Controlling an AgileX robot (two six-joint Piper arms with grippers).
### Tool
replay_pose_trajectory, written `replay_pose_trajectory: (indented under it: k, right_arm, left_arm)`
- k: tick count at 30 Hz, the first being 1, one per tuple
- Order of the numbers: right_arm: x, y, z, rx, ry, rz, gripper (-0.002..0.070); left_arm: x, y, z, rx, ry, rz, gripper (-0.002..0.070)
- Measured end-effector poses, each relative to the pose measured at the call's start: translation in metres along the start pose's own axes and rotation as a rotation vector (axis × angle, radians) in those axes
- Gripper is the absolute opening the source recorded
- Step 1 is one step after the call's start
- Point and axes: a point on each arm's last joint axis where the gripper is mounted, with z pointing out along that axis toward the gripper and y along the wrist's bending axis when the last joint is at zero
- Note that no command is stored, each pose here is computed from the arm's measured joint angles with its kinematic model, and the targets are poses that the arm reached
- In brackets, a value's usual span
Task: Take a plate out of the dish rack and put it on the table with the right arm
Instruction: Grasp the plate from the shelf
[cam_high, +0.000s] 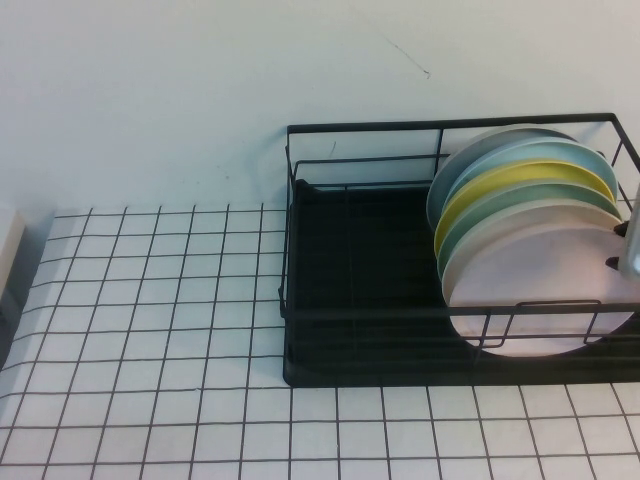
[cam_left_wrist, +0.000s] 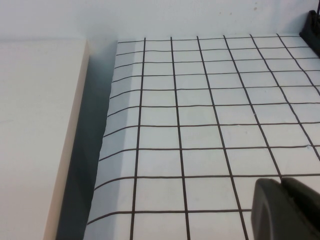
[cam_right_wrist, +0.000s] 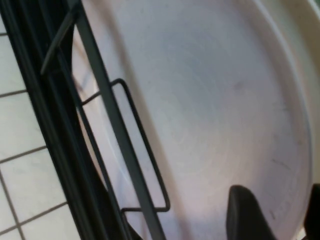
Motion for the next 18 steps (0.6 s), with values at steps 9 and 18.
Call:
replay_pose_trajectory:
  k: [9, 18]
  right_arm:
    - [0.010, -0.001, 0.023, -0.012, 0.024, 0.056, 0.0209]
    - [0.006, -0.003, 0.023, 0.016, -0.015, 0.156, 0.0085]
  left_arm:
    - [0.000, 0.000, 0.000, 0.000, 0.000, 0.000, -0.0003]
    - [0.000, 0.000, 0.000, 0.000, 0.000, 0.000, -0.0003]
